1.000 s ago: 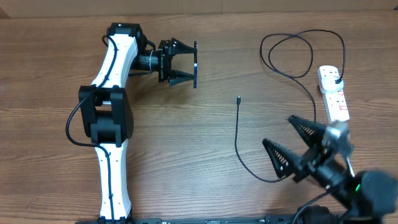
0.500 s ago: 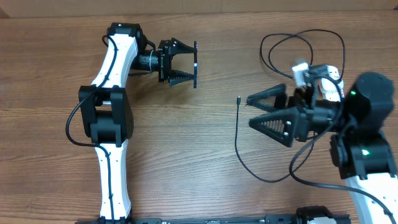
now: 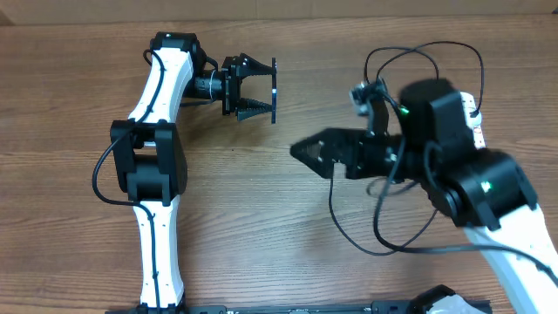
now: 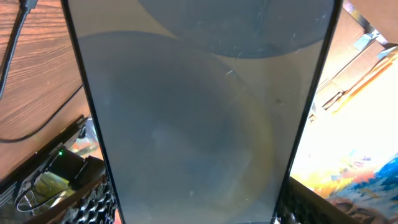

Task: Plug charger to phone and switch on socket
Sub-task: 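Swing the right gripper toward the phone held by the left gripper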

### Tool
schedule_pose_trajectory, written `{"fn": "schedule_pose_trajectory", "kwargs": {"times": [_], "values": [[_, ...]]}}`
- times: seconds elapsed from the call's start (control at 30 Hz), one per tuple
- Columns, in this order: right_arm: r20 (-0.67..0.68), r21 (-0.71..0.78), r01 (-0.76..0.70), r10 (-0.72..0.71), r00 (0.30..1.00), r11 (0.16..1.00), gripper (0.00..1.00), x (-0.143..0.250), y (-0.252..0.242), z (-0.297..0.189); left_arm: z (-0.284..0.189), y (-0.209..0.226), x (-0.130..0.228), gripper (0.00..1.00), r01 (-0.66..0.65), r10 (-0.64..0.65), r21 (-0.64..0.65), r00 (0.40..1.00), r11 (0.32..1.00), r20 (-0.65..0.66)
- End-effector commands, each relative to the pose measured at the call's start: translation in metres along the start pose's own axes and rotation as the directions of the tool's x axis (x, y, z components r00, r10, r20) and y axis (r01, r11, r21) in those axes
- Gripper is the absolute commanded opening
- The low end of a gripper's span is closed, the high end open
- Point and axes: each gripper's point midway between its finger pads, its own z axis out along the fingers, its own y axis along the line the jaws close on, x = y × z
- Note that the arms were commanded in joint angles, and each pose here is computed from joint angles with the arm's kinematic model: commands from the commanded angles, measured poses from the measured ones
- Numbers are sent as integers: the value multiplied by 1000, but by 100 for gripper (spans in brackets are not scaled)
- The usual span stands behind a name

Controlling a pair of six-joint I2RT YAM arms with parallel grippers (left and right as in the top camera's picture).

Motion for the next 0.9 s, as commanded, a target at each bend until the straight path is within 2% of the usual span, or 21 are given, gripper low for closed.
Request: {"fn": "schedule_pose_trajectory", "kwargs": {"times": [0.0,0.07,0.17,0.33,0.4,0.53,0.63,0.87], "values": [[63,330,50,-74,995,943,99,-34,-29,1,-1,-14,3,64,-7,8,48,1000,999,-10],[25,433,59,-78,997,899,99,-39,-36,10,-1,-14,3,64,-8,8,48,1000,999,-10],[29,513,59,-85,996,856,100,-53,-39,33,-1,-14,3,64,-8,9,48,1000,999,-10],[51,525,107,-157,986,845,100,-69,-31,77,0,-14,3,64,-8,8,47,1000,999,-10],[83,532,113,-184,979,839,100,-76,-26,88,0,-14,3,64,-7,8,47,1000,999,-10],[213,625,69,-255,943,777,100,-94,-23,94,0,-14,3,64,-7,7,47,1000,999,-10],[245,666,66,-301,922,743,100,-95,-18,104,0,-14,4,64,-7,7,47,1000,999,-10],[297,693,-44,-230,927,720,100,-94,-40,120,0,-14,4,64,27,-27,47,1000,999,-12]]}}
